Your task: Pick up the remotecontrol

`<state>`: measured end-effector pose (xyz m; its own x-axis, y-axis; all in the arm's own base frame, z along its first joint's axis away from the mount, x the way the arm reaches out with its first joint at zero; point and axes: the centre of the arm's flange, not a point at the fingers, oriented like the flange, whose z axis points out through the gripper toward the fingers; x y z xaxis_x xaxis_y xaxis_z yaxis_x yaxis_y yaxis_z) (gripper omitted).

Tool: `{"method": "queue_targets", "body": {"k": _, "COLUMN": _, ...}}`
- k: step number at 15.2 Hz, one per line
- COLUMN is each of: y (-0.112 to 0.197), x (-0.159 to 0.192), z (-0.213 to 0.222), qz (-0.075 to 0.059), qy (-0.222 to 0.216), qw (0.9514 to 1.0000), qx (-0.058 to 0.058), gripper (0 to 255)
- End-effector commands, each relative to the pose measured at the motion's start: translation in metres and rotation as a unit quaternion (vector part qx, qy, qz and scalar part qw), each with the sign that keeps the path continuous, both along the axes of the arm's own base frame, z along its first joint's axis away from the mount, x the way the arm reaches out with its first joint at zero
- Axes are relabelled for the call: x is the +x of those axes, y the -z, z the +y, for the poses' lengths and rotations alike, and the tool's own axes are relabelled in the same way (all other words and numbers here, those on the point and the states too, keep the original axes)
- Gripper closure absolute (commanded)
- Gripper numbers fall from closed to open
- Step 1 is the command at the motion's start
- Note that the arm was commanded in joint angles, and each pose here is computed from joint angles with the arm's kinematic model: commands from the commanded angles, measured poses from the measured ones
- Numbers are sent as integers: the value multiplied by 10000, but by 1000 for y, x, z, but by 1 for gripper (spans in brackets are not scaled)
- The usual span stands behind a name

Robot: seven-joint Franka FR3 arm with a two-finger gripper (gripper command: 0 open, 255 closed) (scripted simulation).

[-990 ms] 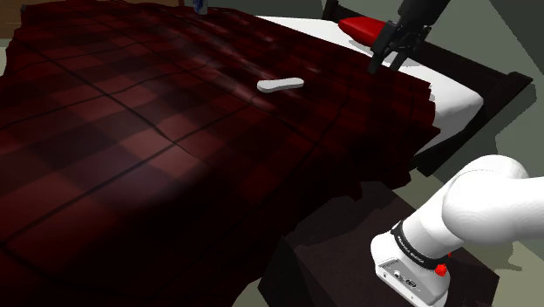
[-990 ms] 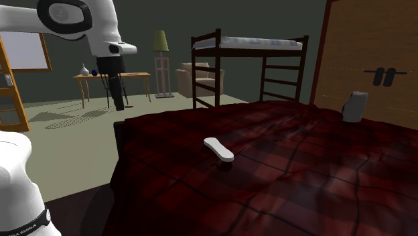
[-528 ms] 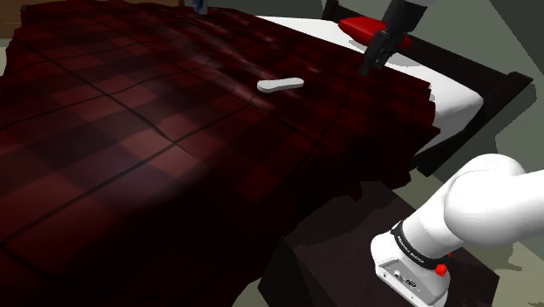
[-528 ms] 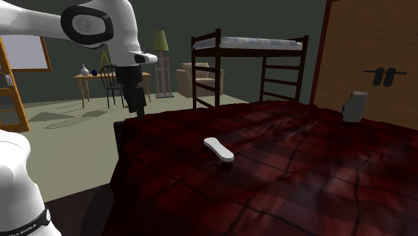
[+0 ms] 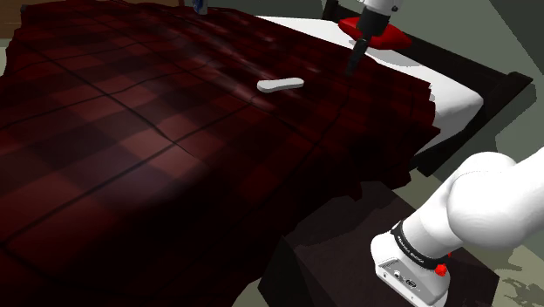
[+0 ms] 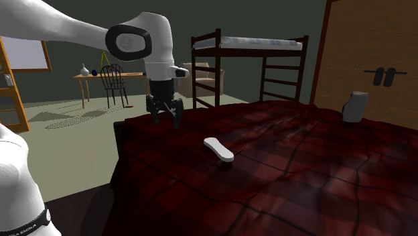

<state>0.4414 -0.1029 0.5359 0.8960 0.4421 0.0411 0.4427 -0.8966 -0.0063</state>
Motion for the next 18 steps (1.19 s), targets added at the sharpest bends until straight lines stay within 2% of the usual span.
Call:
{"method": "queue_targets", "body": {"k": 1, "y": 12, "x": 23, "z": -8, "qz": 13, "qy": -484, "qw": 9988, "qx": -16, "gripper": 0}}
{"method": "queue_targets", "body": {"k": 3, "y": 23, "x": 48, "z": -13, "qz": 27, "qy": -926, "qw": 9957, "qx": -23, "gripper": 0}}
{"method": "queue_targets", "body": {"k": 5, "y": 34, "x": 72, "z": -16, "qz": 41, "qy": -1365, "qw": 9906, "qx": -31, "gripper": 0}}
{"method": "queue_targets", "body": {"k": 9, "y": 56, "x": 122, "z": -14, "qz": 69, "qy": -2235, "qw": 9747, "qx": -45, "gripper": 0}}
{"method": "queue_targets", "body": {"k": 13, "y": 79, "x": 170, "z": -5, "qz": 96, "qy": -3088, "qw": 9511, "qx": -59, "gripper": 0}}
{"method": "queue_targets", "body": {"k": 15, "y": 90, "x": 193, "z": 3, "qz": 110, "qy": -3505, "qw": 9365, "qx": -65, "gripper": 0}}
{"method": "queue_targets", "body": {"k": 18, "y": 107, "x": 227, "z": 19, "qz": 129, "qy": -4119, "qw": 9111, "qx": -75, "gripper": 0}}
